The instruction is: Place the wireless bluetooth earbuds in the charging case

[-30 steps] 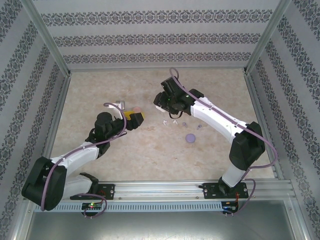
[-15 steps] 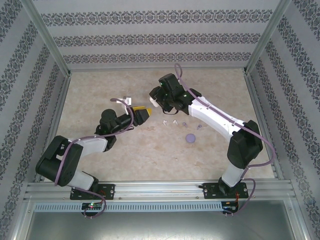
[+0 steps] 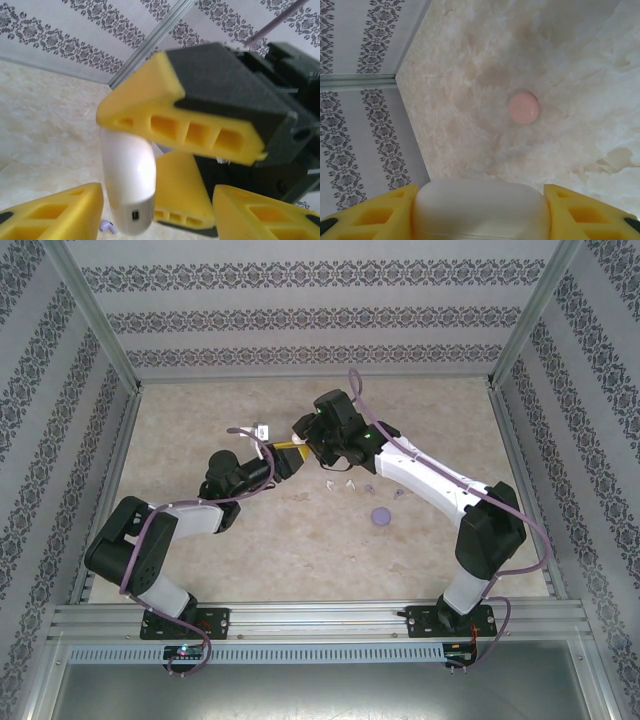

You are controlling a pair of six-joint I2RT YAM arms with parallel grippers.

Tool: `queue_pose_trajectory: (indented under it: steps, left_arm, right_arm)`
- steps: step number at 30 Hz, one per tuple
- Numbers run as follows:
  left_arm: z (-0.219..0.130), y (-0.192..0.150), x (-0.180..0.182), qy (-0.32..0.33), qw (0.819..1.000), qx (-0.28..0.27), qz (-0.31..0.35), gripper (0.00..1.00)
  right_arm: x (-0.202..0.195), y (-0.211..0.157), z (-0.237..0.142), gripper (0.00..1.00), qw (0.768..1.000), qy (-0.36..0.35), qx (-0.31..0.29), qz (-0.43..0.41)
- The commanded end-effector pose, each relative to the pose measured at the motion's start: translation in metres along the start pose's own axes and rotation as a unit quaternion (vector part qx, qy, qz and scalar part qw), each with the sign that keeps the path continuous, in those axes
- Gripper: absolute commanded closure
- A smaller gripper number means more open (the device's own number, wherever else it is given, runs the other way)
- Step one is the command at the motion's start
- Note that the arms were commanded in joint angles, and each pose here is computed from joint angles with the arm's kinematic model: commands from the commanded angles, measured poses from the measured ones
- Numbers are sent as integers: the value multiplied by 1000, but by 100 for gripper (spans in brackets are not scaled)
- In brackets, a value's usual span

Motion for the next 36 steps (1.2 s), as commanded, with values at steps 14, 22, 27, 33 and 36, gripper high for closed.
queue_pose_trajectory:
  steps: [14,22,27,33,36]
  left_arm:
    - [13,8,-7,-30,999,-13,22,61]
    - [13,6,-7,-28,999,-8,23,72]
    - [16,6,-7,-29,999,-9,24,74]
    - [20,7,-8,-31,999,-9,25,73]
    - [21,7,-9,-33,999,-8,26,73]
  right_arm:
    - [4,-7,-16,63,1000,29,11,2]
    - [5,-9,-15,63,999,33,16,3]
    - [5,-11,-13,63,999,33,21,1]
    - [6,-13,-12,63,999,34,23,2]
    - [6,-12,-11,63,999,34,22,2]
Point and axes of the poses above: each hand's point on the last joint's axis, 136 mm out from that joint toward the fingers, its own z axis out along the fingers, its own x axis along the line the jaws close on, y = z × x, the point moved 7 cm from there along -z, back along the fingers, and after that the axes turned 9 degrees about z, right-handed, at the moved point
